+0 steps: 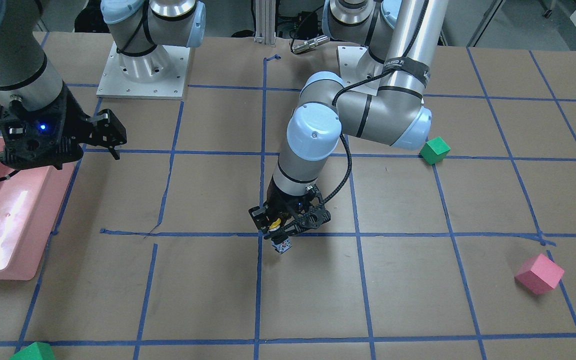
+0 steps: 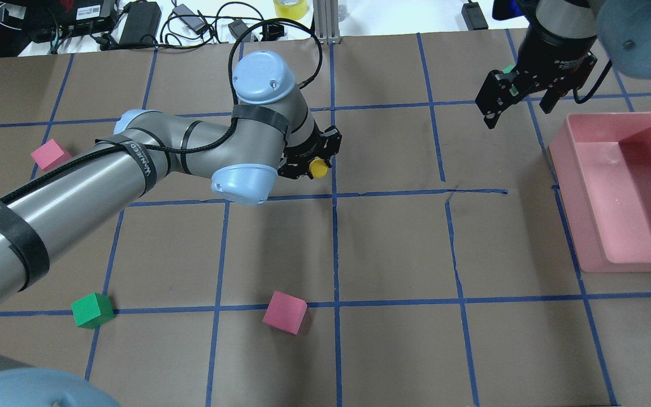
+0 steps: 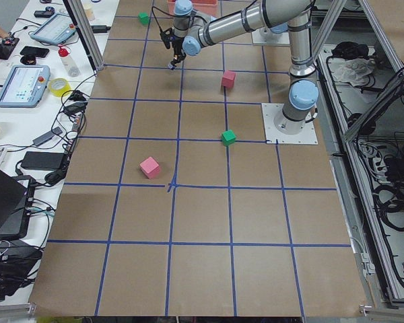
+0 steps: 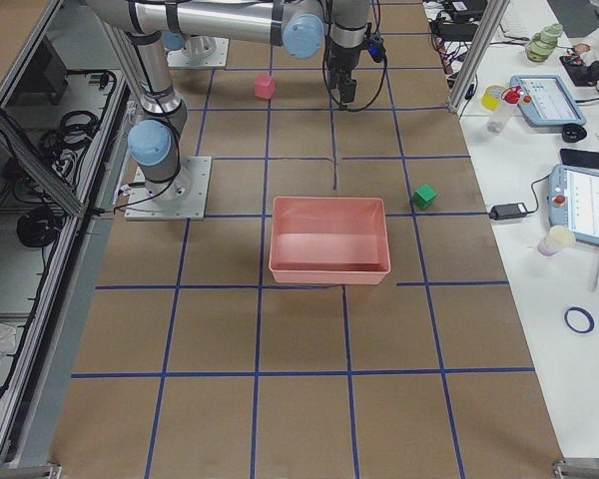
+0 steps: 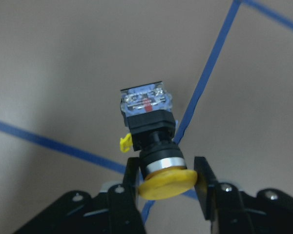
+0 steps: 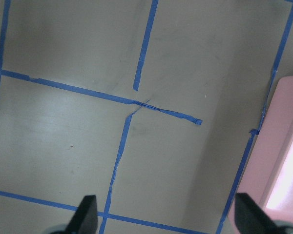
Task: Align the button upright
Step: 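Rotate the switch yellow cap up and set it upright, open left gripper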
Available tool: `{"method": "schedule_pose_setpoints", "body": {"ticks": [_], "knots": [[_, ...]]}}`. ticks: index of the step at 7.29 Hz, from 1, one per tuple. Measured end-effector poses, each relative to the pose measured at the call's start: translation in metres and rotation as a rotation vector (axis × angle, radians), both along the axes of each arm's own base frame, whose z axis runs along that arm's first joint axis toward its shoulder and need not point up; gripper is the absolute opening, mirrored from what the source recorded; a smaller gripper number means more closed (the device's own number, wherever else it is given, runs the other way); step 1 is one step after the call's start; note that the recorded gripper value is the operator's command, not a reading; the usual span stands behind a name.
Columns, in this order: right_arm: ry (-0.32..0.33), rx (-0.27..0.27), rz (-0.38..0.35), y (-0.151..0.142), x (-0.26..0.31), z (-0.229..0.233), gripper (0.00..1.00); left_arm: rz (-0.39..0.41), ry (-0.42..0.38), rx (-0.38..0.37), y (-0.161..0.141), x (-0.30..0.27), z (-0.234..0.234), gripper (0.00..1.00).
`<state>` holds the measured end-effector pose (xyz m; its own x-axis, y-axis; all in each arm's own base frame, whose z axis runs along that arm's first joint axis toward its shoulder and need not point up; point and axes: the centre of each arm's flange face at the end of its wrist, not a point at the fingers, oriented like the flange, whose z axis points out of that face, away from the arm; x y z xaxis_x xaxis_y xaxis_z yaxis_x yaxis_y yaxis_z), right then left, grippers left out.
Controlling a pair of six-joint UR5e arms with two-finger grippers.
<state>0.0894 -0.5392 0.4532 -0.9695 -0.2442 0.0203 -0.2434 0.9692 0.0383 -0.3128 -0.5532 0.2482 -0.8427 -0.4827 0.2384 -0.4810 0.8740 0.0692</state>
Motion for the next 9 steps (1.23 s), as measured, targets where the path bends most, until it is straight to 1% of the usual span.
{"method": "schedule_pose_setpoints", "body": {"ticks": [1,2,3,4,6,7,8,9], "knots": [[0.0,-0.001,0.001,0.0,0.0,0.0,1.0,0.03,0.112,0.086,-0.005,0.008,-0.007,0.12],[-0.001,-0.001,0.001,0.0,0.0,0.0,1.0,0.074,0.218,0.154,-0.012,0.016,-0.012,0.13],[-0.001,-0.001,0.0,0.0,0.0,0.0,1.0,0.114,0.283,0.201,-0.017,0.025,-0.018,0.18],[-0.002,-0.002,-0.002,0.0,0.0,0.0,1.0,0.136,0.308,0.23,-0.019,0.029,-0.025,0.99],[-0.004,-0.001,-0.005,0.0,0.0,0.0,1.0,0.164,0.323,0.269,-0.02,0.031,-0.037,1.0],[-0.005,-0.002,-0.006,0.0,0.001,0.0,1.0,0.176,0.325,0.275,-0.021,0.03,-0.037,1.0],[-0.006,-0.002,-0.006,0.0,0.001,0.0,1.0,0.178,0.322,0.259,-0.022,0.031,-0.027,1.0],[-0.007,-0.001,-0.007,0.0,0.001,-0.001,1.0,0.172,0.294,0.221,-0.021,0.032,-0.007,1.0]]}}
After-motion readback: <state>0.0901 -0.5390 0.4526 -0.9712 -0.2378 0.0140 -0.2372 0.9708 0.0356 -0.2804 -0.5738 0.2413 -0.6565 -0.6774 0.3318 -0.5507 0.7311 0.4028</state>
